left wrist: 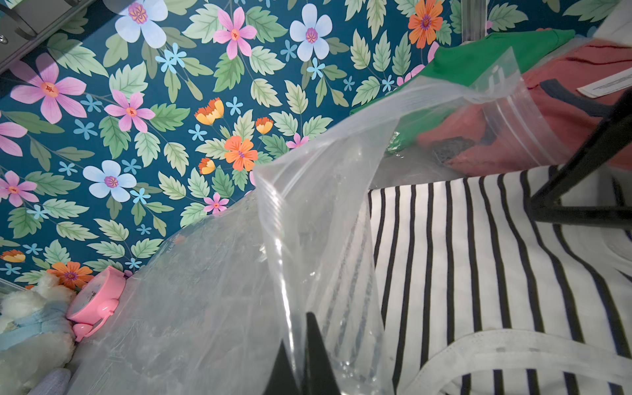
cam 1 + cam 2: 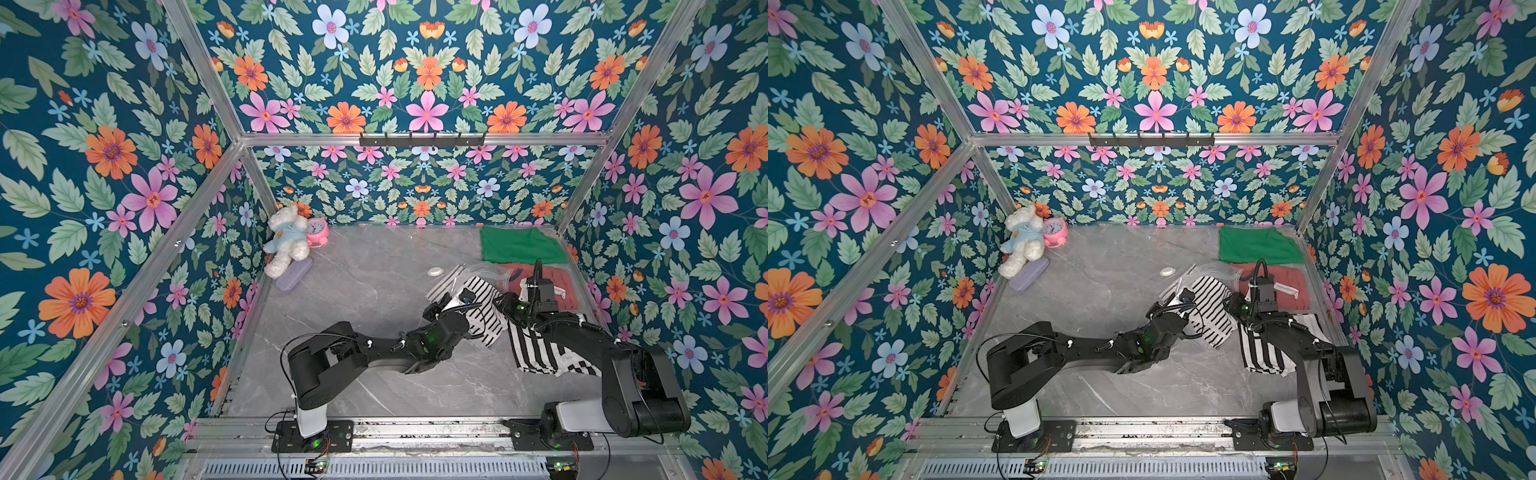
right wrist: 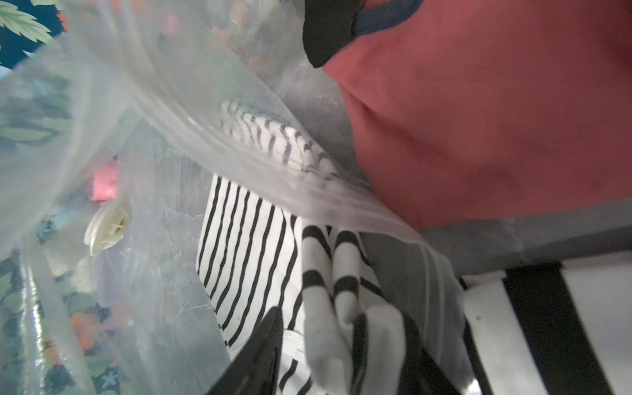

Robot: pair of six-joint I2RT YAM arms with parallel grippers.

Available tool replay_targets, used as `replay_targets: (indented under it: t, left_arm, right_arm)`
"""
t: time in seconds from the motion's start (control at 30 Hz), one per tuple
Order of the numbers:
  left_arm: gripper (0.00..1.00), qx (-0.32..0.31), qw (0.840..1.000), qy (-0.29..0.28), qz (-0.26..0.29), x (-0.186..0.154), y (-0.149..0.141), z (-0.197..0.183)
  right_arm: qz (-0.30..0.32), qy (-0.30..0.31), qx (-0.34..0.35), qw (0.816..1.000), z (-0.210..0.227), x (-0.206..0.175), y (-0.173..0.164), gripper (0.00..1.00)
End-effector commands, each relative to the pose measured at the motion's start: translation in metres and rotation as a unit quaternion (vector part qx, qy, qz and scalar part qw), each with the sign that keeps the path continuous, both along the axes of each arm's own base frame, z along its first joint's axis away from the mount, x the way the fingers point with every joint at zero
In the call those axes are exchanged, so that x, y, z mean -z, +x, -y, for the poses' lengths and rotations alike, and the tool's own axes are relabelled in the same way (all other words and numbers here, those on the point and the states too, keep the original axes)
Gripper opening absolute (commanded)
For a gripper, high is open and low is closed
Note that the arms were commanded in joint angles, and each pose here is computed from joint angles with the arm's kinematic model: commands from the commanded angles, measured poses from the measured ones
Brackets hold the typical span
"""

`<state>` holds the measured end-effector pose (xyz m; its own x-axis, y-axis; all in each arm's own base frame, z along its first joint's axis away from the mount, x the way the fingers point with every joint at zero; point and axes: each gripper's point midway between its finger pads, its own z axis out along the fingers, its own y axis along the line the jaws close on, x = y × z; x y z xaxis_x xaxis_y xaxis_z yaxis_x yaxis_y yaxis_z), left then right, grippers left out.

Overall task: Take the tank top out of the vacuum bag
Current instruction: Take out the tank top from the vacuum bag.

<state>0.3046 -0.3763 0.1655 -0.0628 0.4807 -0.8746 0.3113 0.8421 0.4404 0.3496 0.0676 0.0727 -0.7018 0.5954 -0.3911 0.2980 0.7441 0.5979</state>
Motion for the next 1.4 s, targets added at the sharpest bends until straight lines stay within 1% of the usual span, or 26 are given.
replay_targets:
  t: [0.0, 0.1, 0.17, 0.27, 0.4, 0.57, 0.6, 0.67, 0.7, 0.8, 0.9, 0.93, 1.1, 1.27, 1.37]
  left_arm:
    - [0.00, -0.009, 1.000, -0.020, 0.010, -0.010, 0.002, 0.000]
    - [0.00, -0.008, 1.000, -0.024, 0.009, -0.009, 0.002, 0.000]
    - [0.00, -0.007, 1.000, -0.024, 0.009, -0.007, 0.003, 0.001]
    - [0.00, -0.008, 1.000, -0.025, 0.009, -0.008, 0.003, 0.003]
    - [0.00, -0.004, 0.999, -0.033, 0.011, -0.010, 0.002, 0.003]
    - [0.00, -0.004, 0.999, -0.033, 0.011, -0.012, 0.003, 0.005]
    - [0.00, -0.003, 0.999, -0.034, 0.011, -0.011, 0.003, 0.005]
    - [0.00, -0.002, 0.999, -0.036, 0.012, -0.011, 0.003, 0.005]
    - [0.00, -0.003, 0.999, -0.036, 0.012, -0.011, 0.003, 0.005]
    - [0.00, -0.005, 0.999, -0.037, 0.011, -0.012, 0.003, 0.005]
    - [0.00, -0.004, 0.999, -0.040, 0.012, -0.012, 0.003, 0.004]
    - [0.00, -0.005, 0.999, -0.040, 0.014, -0.012, 0.003, 0.004]
    - [0.00, -0.007, 0.999, -0.037, 0.012, -0.012, 0.004, 0.005]
    - [0.00, -0.014, 0.999, -0.028, 0.017, -0.009, 0.005, 0.004]
    - [0.00, -0.015, 0.999, -0.026, 0.015, -0.008, 0.005, 0.003]
  right_arm:
    - [-0.004, -0.046, 0.013, 0.999, 0.014, 0.000, -0.004, 0.52]
    - [-0.013, -0.063, 0.020, 0.998, 0.020, 0.001, -0.009, 0.55]
    - [-0.017, -0.063, 0.015, 0.998, 0.019, 0.003, -0.009, 0.55]
    - [-0.039, -0.064, 0.015, 0.997, 0.020, 0.012, -0.011, 0.56]
    - [-0.031, -0.048, 0.001, 0.998, 0.012, 0.019, -0.008, 0.56]
    - [-0.048, -0.037, -0.006, 0.998, 0.007, 0.029, -0.004, 0.56]
    - [-0.050, -0.036, -0.003, 0.998, 0.007, 0.031, -0.004, 0.55]
    - [-0.051, -0.036, 0.002, 0.998, 0.008, 0.033, -0.003, 0.48]
    - [-0.049, -0.037, 0.005, 0.998, 0.009, 0.033, -0.003, 0.43]
    - [-0.047, -0.041, 0.011, 0.998, 0.011, 0.030, -0.002, 0.23]
    - [-0.041, -0.039, 0.011, 0.998, 0.011, 0.028, -0.003, 0.10]
    - [-0.037, -0.038, 0.010, 0.999, 0.010, 0.026, -0.002, 0.07]
    - [-0.023, -0.016, -0.001, 1.000, 0.003, 0.012, -0.002, 0.00]
    - [-0.017, 0.003, -0.018, 1.000, -0.004, -0.004, 0.000, 0.00]
    - [-0.019, 0.026, -0.020, 0.999, -0.006, -0.013, -0.001, 0.00]
